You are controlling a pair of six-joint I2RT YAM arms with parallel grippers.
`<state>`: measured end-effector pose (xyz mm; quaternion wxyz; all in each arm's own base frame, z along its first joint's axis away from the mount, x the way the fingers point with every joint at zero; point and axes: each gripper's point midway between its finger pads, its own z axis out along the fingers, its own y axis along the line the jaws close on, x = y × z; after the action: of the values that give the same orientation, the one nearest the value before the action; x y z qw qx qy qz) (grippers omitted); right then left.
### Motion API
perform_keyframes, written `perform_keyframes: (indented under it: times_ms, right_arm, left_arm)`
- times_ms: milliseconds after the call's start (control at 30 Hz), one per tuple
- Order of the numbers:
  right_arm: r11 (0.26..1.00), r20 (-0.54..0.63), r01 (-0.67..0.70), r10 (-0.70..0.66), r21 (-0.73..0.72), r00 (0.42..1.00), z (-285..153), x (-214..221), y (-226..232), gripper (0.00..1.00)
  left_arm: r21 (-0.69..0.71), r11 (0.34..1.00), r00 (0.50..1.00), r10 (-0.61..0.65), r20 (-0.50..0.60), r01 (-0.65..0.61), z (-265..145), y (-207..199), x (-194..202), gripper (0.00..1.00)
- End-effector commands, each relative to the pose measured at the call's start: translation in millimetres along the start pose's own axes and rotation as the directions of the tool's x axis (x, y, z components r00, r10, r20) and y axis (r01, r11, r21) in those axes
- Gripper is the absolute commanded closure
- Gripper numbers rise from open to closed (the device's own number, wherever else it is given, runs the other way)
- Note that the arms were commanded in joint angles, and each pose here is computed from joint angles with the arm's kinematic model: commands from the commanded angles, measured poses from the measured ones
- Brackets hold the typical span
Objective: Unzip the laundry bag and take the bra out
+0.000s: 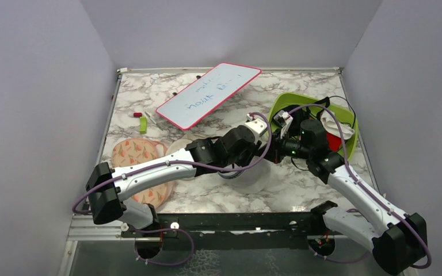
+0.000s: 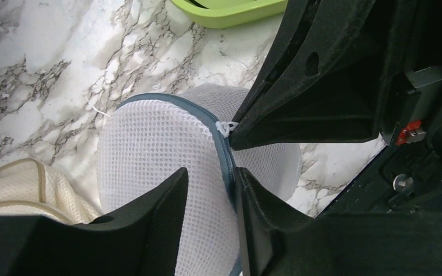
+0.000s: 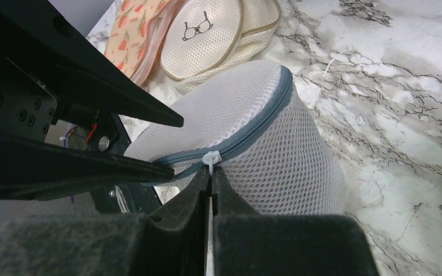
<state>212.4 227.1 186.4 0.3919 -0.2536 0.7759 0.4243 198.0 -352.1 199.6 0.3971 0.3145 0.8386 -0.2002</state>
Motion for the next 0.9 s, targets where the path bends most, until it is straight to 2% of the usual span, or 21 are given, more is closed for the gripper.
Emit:
perform_keyframes:
  times_ms: [0,167,400,500,567,867]
  right_arm:
    - [1.000,0.028,0.027,-0.027,0.000,0.999,-1.7,-15.8,4.2,0.99]
    - [0.999,0.033,0.026,-0.027,0.026,0.999,-1.7,-16.1,-0.4,0.99]
    - [0.994,0.038,-0.009,0.005,0.110,0.999,2.7,-18.1,-17.7,0.99]
    - [0.987,0.021,-0.022,0.019,0.158,1.000,4.6,-17.9,-27.7,0.99]
    - [0.986,0.004,-0.027,0.027,0.167,1.000,6.8,-16.7,-31.0,0.99]
    - [0.971,-0.019,-0.035,0.041,0.236,0.999,17.5,-15.7,-52.6,0.99]
  left_arm:
    - [-0.045,0.997,0.998,0.067,0.000,-0.067,0.9,10.5,-0.8,0.77]
    - [-0.061,0.991,0.993,0.118,-0.013,-0.118,0.8,14.6,-2.2,0.99]
    - [-0.102,0.966,0.971,0.239,-0.010,-0.239,-6.8,26.1,-12.4,1.00]
    - [-0.239,0.926,0.953,0.301,-0.004,-0.294,-15.5,46.3,-24.2,1.00]
    - [-0.282,0.897,0.935,0.355,-0.004,-0.341,-22.5,52.4,-30.3,1.00]
    - [-0.267,0.847,0.868,0.492,0.070,-0.459,-39.6,35.4,-47.1,1.00]
